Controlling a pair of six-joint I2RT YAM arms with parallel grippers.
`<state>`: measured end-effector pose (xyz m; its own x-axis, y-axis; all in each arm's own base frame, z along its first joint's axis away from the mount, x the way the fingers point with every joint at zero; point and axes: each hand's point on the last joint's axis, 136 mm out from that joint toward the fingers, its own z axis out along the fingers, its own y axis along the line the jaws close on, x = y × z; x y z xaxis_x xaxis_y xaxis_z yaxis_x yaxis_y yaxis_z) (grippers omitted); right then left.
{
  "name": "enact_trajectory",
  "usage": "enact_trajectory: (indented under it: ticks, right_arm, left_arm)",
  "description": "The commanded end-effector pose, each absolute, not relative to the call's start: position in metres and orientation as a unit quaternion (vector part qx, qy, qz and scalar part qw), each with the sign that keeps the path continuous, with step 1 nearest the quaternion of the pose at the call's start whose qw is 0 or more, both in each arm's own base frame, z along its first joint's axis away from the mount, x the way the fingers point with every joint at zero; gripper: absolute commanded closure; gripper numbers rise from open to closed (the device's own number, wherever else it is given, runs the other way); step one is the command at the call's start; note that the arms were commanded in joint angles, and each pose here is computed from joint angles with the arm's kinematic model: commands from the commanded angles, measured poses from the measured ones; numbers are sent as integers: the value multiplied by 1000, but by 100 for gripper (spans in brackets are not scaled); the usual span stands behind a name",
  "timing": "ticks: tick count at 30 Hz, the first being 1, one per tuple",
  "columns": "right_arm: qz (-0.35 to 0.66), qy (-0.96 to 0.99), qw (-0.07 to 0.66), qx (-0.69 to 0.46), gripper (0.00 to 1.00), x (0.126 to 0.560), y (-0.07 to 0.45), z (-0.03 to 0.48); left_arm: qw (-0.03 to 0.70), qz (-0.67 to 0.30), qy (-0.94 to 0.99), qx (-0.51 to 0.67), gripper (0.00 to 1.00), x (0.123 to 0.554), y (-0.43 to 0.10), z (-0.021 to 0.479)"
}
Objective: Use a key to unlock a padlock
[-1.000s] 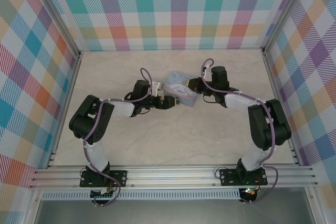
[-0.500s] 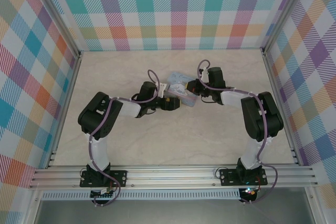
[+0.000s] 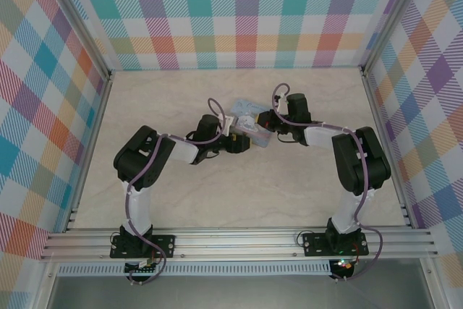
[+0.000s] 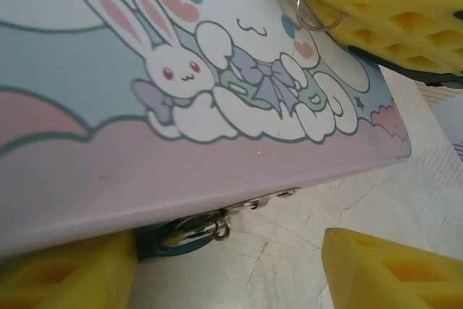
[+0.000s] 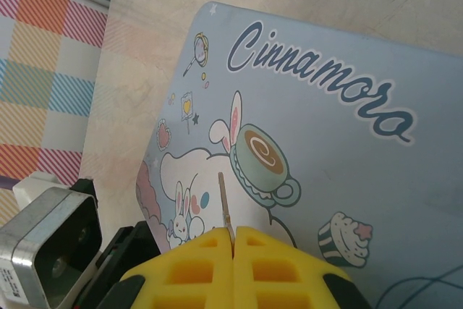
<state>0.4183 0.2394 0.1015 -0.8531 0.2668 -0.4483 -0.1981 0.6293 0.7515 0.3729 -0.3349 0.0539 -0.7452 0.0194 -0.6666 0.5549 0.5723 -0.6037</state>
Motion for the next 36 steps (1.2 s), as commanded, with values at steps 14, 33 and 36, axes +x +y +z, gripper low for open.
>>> enact_trajectory:
  ticks: [14, 33, 36]
  right_arm:
    - [414, 877, 243, 24, 98, 401, 236, 81]
    - [415, 876, 245, 24, 98, 401, 237, 83]
    - [415, 876, 246, 23, 98, 401, 237, 83]
  left_arm:
    - [307, -438, 835, 130, 47, 368, -356, 39]
    - [304, -422, 849, 97, 60, 365, -355, 28]
    - [305, -418, 851, 91, 62, 366, -354, 27]
